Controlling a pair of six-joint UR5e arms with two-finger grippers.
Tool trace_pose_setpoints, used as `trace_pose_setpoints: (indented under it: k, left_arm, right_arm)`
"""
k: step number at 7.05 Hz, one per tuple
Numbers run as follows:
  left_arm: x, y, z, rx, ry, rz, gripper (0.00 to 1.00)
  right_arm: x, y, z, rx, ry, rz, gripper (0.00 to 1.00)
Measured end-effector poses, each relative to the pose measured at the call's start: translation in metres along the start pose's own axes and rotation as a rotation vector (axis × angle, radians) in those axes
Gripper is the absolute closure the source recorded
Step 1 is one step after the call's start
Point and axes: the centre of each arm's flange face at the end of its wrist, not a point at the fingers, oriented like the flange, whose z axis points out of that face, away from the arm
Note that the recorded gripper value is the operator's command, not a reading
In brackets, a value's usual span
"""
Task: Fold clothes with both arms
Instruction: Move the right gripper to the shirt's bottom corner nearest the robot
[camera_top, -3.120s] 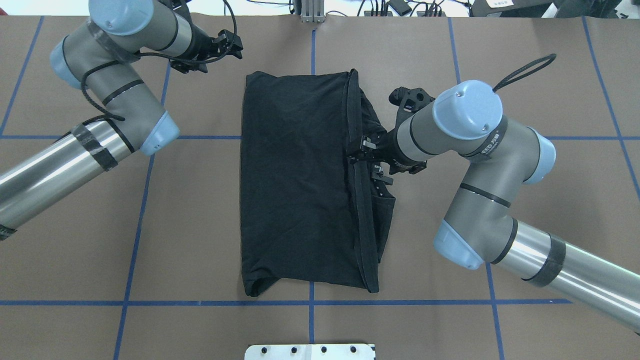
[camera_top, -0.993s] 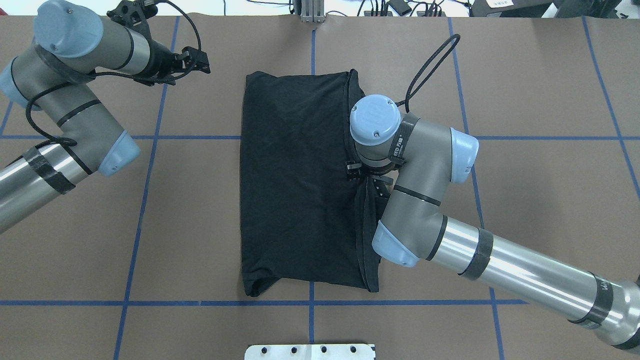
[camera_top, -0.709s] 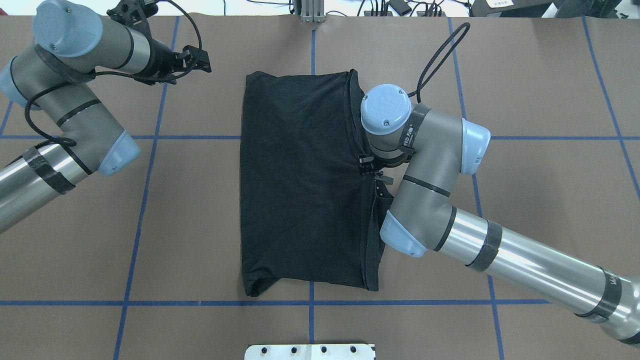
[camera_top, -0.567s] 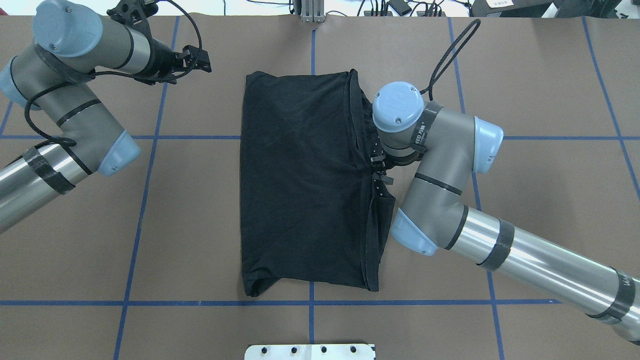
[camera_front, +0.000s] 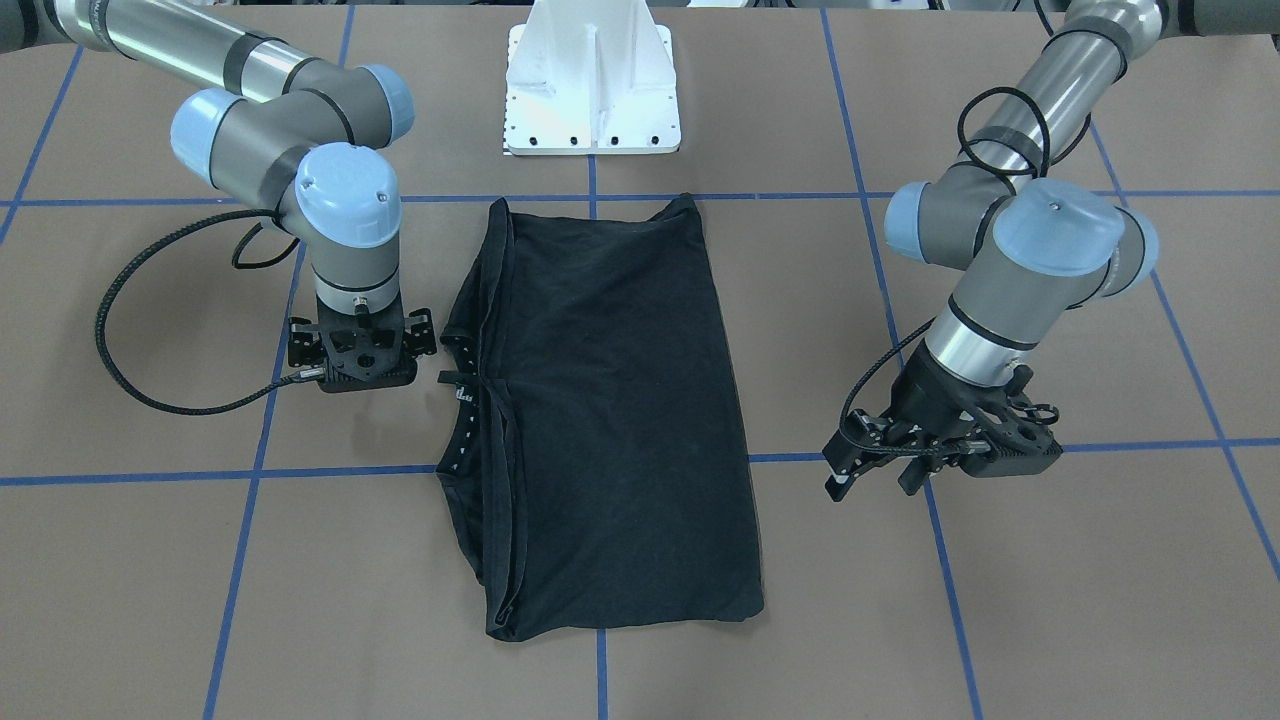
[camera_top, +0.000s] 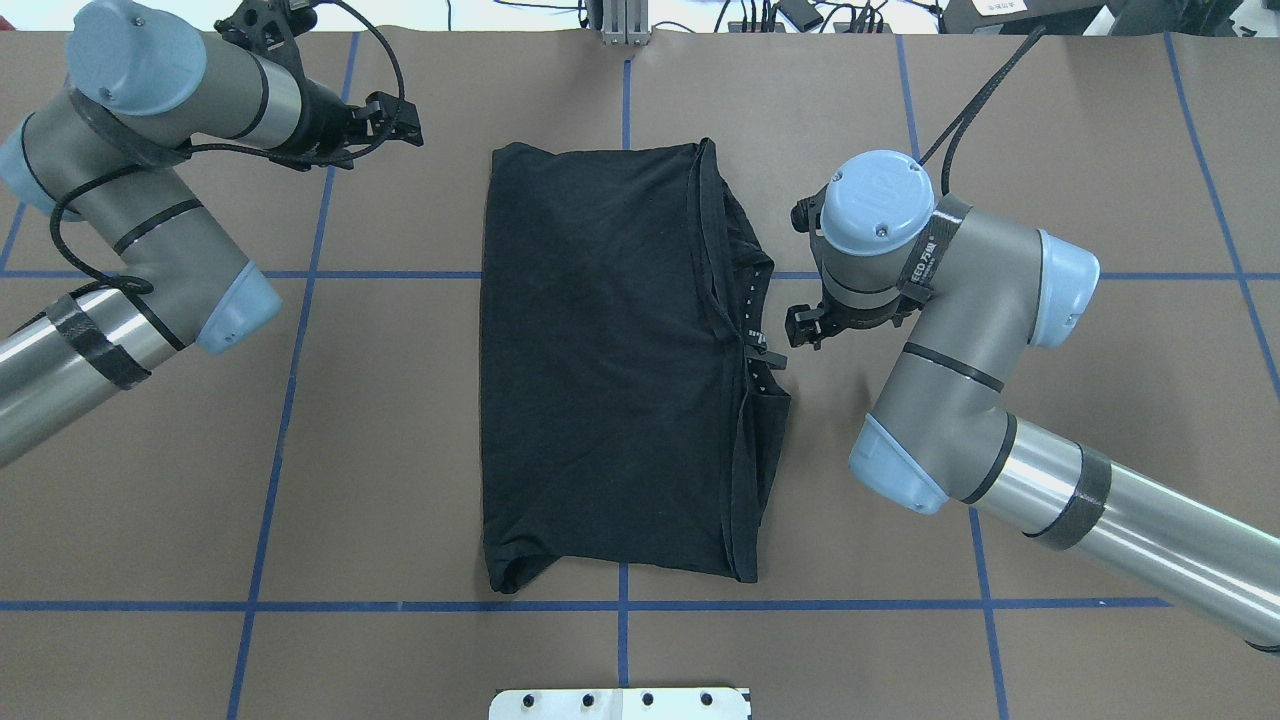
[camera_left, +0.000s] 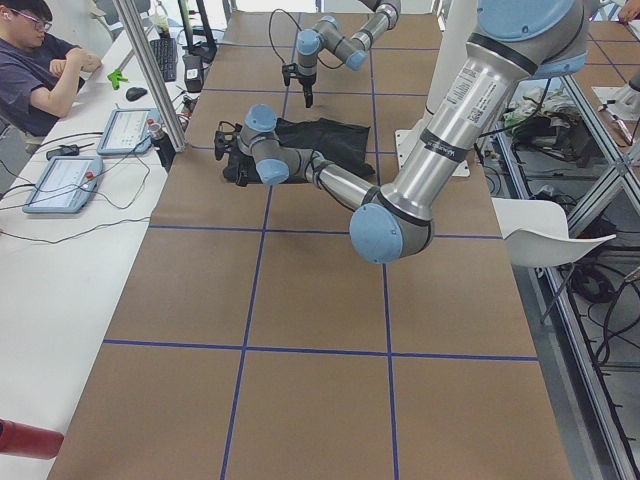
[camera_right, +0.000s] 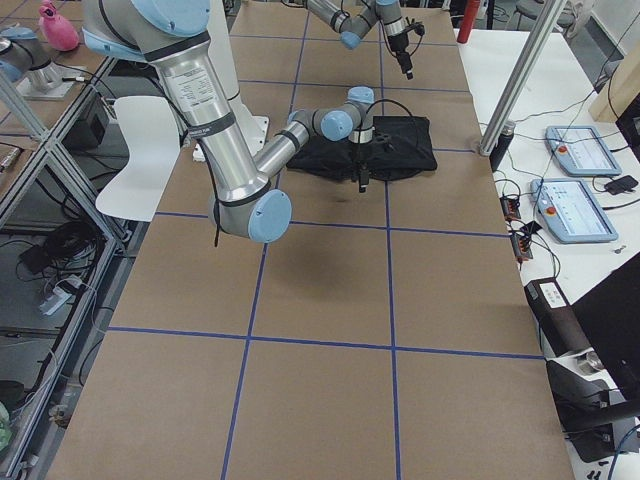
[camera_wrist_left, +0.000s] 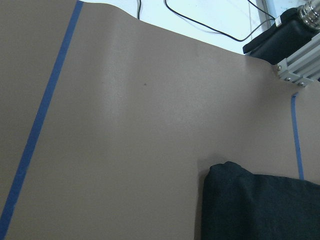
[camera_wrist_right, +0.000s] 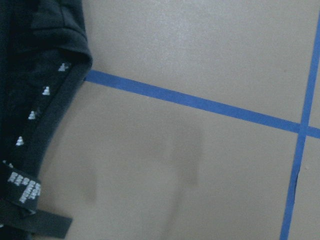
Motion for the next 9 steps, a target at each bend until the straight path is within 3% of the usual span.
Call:
trace_pose_setpoints:
  k: [2, 4, 5, 7, 8, 9]
  left_arm:
    - [0.000, 0.000, 0.000, -0.002, 0.000, 0.001, 0.00]
    - [-0.002, 0.001, 0.000, -0.003, -0.001, 0.000, 0.00]
    - [-0.006, 0.001, 0.001, -0.005, -0.006, -0.002, 0.00]
    - [-0.013, 0.004, 0.003, -0.009, -0.014, -0.005, 0.00]
    - [-0.014, 0.004, 0.003, -0.010, -0.014, -0.005, 0.00]
    - [-0.014, 0.004, 0.003, -0.009, -0.014, -0.005, 0.00]
  right_arm:
    - [-0.033, 0.024, -0.022, -0.017, -0.085, 0.023, 0.00]
    - [-0.067, 0.058, -0.047, -0.073, -0.183, 0.078, 0.00]
    - [-0.090, 0.081, -0.050, -0.114, -0.186, 0.078, 0.00]
    - [-0.143, 0.125, -0.057, -0.189, -0.136, 0.041, 0.02]
    - [-0.161, 0.141, -0.052, -0.196, -0.105, 0.014, 0.08]
    - [-0.171, 0.150, -0.042, -0.194, -0.074, -0.002, 0.30]
